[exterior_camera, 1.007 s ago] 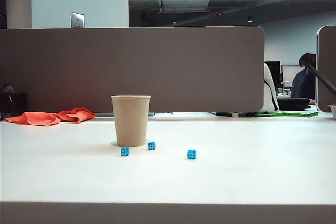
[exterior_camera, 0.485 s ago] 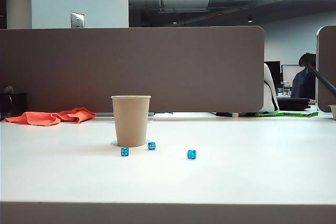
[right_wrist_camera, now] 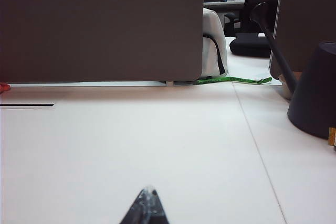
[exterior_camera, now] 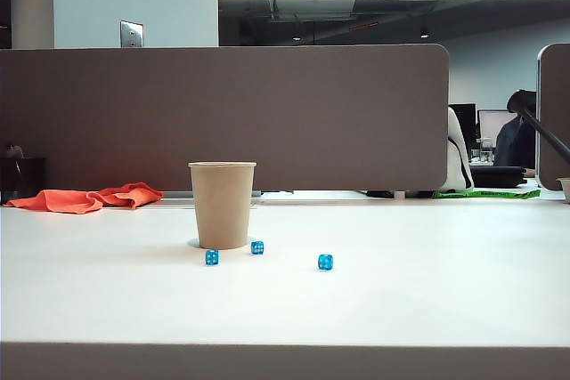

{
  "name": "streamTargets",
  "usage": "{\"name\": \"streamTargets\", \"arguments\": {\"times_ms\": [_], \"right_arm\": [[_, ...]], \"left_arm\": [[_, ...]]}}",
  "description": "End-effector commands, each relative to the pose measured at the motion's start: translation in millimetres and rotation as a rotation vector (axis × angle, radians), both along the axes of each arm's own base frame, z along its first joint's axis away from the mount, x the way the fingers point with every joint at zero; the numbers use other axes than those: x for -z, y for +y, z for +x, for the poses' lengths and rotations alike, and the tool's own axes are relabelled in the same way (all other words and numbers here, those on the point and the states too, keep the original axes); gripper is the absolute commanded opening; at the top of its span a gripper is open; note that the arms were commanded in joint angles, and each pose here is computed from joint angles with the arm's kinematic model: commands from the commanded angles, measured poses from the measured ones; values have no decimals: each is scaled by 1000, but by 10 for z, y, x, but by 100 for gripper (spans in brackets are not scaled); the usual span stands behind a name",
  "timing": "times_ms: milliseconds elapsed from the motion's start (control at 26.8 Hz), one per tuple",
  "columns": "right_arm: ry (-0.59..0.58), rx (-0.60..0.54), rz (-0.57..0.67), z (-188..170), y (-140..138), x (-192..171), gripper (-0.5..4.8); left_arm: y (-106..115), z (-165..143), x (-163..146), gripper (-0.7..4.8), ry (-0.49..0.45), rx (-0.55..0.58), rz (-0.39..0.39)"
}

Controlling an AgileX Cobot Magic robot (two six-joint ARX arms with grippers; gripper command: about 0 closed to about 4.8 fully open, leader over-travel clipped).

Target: Pick up the dice with a different color and drop it into the paper cup.

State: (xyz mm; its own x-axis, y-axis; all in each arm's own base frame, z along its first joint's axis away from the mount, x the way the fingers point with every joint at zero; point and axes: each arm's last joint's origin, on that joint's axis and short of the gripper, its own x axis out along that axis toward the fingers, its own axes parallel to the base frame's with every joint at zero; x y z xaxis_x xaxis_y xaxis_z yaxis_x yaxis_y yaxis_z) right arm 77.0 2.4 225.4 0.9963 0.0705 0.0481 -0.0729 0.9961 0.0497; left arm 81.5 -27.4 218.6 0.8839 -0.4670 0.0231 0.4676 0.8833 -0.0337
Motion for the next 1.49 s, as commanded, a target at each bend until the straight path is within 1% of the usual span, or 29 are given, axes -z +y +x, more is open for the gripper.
{"name": "streamTargets", "arguments": {"times_ms": [37, 112, 298, 410, 709, 821, 933, 1045, 1119, 1194, 1306, 1380, 1492], "right_arm": [[7, -9, 3, 13, 3, 60, -1], [5, -26, 3, 29, 8, 91, -1], [-66, -29, 4, 103, 10, 206, -1], [-55, -31, 25, 157, 10, 368, -1], [-37, -23, 25, 187, 8, 482, -1], [-18, -22, 25, 198, 8, 538, -1], [25, -11, 25, 201, 5, 580, -1], [20, -22, 25, 200, 8, 575, -1], [21, -20, 25, 200, 8, 577, -1], [24, -20, 25, 200, 7, 579, -1], [28, -22, 25, 202, 8, 583, -1], [34, -21, 25, 202, 7, 589, -1], [40, -22, 25, 201, 7, 594, -1]], "left_arm": [[0, -5, -30, -6, -18, 4, -7], [2, -11, -32, -6, -22, 4, -8], [2, -11, -34, -6, -24, 4, -8], [2, -11, -34, -6, -24, 3, -8], [3, -11, -34, -6, -25, 1, -7], [10, -8, -36, -6, -27, -28, -5], [21, -3, -41, -6, -33, -68, -5], [31, -6, -73, -6, -66, -99, -17], [62, -56, -139, -6, -138, -161, -45], [77, -80, -184, -6, -161, -183, -53], [79, -84, -194, -6, -180, -189, -12], [79, -80, -175, -6, -163, -192, -6], [87, -69, -125, -6, -124, -228, 37]]}}
